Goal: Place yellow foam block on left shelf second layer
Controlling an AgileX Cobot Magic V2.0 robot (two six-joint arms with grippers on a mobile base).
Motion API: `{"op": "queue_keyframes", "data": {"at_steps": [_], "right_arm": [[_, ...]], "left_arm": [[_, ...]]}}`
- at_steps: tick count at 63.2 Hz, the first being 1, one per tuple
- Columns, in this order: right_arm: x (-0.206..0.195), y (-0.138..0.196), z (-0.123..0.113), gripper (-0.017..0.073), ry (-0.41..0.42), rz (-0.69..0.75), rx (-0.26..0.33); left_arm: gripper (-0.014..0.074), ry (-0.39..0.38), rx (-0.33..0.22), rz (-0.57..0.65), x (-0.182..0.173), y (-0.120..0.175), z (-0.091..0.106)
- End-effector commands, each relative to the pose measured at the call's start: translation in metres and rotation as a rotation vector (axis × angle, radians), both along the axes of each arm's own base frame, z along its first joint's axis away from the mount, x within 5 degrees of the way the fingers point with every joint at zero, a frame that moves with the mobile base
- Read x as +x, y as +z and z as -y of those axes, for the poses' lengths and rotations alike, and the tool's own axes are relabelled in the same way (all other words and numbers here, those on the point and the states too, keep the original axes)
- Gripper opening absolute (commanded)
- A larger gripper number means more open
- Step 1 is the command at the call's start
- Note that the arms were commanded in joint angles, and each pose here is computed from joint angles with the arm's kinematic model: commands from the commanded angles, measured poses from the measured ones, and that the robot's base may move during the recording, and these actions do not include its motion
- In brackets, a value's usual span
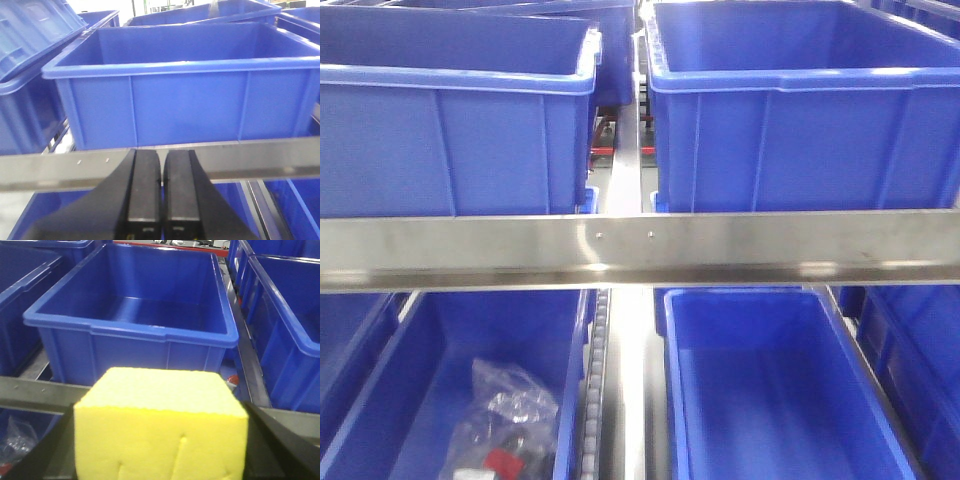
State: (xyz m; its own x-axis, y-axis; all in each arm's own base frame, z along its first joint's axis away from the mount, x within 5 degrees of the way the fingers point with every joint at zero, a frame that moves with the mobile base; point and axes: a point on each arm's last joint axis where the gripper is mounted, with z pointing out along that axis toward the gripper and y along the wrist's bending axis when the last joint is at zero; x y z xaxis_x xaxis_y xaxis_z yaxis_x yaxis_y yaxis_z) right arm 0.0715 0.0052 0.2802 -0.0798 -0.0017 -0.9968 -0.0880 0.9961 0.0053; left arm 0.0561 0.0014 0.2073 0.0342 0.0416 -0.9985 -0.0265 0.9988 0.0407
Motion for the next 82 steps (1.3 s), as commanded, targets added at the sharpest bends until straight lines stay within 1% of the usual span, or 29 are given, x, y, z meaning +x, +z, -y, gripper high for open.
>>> {"op": "queue_keyframes", "data": {"at_steps": [1, 66, 71, 82], "right_arm": [[0.0000, 0.0165, -0.0013, 0.0522, 0.013, 0.103, -0.013], [0.0000, 0.0165, -0.0013, 0.0522, 0.013, 0.103, -0.013], [0.0000, 0.0167, -0.0009, 0.0522, 0.011, 0.109, -0.061], [0.0000, 0.0166, -0.0009, 0.0522, 0.011, 0.108, -0.061]], "left_arm": [[0.0124, 0.000, -0.008, 0.072, -0.0006, -0.0010, 0.0000], [0.0124, 0.000, -0.008, 0.072, -0.0006, -0.0010, 0.0000], [0.0124, 0.000, -0.008, 0.072, -0.0006, -0.0010, 0.0000], [0.0124, 0.000, -0.008, 0.072, -0.0006, -0.0010, 0.0000]]}}
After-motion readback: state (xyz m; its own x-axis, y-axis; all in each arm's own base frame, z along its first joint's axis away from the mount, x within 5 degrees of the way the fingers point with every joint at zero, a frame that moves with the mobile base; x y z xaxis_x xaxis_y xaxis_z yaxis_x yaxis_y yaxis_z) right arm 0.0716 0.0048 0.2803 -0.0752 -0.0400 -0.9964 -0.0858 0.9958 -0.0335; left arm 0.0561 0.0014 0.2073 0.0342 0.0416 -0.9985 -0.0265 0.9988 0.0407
